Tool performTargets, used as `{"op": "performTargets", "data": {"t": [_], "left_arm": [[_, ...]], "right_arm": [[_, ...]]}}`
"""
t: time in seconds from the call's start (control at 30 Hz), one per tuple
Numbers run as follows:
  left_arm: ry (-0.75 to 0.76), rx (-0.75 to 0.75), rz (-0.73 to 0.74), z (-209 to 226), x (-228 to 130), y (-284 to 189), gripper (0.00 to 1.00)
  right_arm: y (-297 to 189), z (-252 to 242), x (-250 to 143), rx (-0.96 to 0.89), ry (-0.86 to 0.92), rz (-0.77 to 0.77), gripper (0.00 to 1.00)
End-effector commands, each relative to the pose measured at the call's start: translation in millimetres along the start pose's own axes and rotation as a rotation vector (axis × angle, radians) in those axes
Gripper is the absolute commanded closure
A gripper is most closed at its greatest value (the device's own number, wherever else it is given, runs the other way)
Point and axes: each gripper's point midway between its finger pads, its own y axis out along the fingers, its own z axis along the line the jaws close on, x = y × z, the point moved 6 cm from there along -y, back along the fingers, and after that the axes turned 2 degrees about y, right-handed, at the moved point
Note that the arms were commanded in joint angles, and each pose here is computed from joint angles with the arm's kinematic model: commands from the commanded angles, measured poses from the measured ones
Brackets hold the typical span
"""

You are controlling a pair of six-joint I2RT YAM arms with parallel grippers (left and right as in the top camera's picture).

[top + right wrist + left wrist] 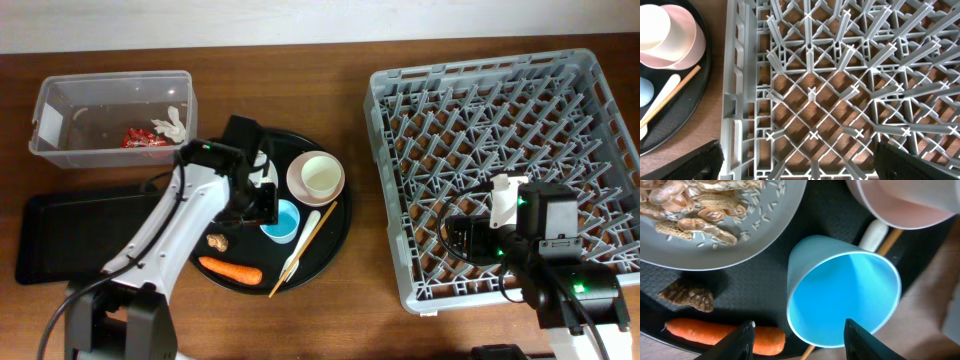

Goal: Sort waste into correct bins and load items into the dishwasher rack
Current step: 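Grasp the blue cup with the left gripper and lift it, then hand the blue cup from the left gripper to the right gripper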

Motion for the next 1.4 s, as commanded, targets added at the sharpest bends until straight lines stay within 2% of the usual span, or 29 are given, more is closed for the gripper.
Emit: {"op": "performTargets", "data": {"t": [0.0, 0.13, 0.17, 0.3, 0.33, 0.4, 0.57, 0.7, 0.8, 0.9, 1.0, 1.17, 1.37], "left_arm": [[-0.020, 0.070, 0.018, 1, -2, 19, 0.54], [-0.015, 0.069, 0.031, -1, 0, 28, 0.79], [-0.014, 0.067, 0.026, -1, 1, 28, 0.83], [-0.013, 0.066, 0.019, -1, 3, 28, 0.84], [-0.013, 0.066, 0.019, -1, 3, 28, 0.87], [-0.013, 0.066, 0.019, -1, 3, 28, 1.00], [0.000, 0.066, 0.020, 3, 5, 18, 1.00], [0.003, 0.054, 0.002, 14, 11, -20, 1.00], [0.112, -0.114, -0.089, 4, 23, -61, 1.00], [0.243, -0.418, -0.213, -24, 36, -96, 1.00], [0.356, -0.694, -0.304, -52, 45, -116, 1.00], [0.503, -0.946, -0.411, -74, 56, -136, 1.00], [0.536, -1.124, -0.358, -88, 54, -136, 1.00]], "right_arm": [[-5, 1, 5, -0.003, 0.004, -0.017, 0.01], [-4, 1, 5, -0.003, 0.004, -0.017, 0.01], [-4, 1, 5, -0.003, 0.004, -0.017, 0.01], [-4, 1, 4, -0.004, 0.004, -0.014, 0.01], [-4, 1, 4, -0.004, 0.004, -0.013, 0.01], [-4, 1, 4, -0.004, 0.004, -0.013, 0.01], [-4, 1, 4, -0.003, 0.004, -0.010, 0.01], [-5, 1, 3, -0.004, 0.005, -0.009, 0.01], [-4, 1, 0, -0.005, 0.043, 0.008, 0.01], [-5, 7, 11, 0.053, 0.047, -0.046, 0.01], [-9, 35, 28, 0.292, -0.108, -0.135, 0.01], [-14, 73, 40, 0.658, -0.329, -0.221, 0.01], [-23, 98, 48, 0.996, -0.483, -0.316, 0.01]]}}
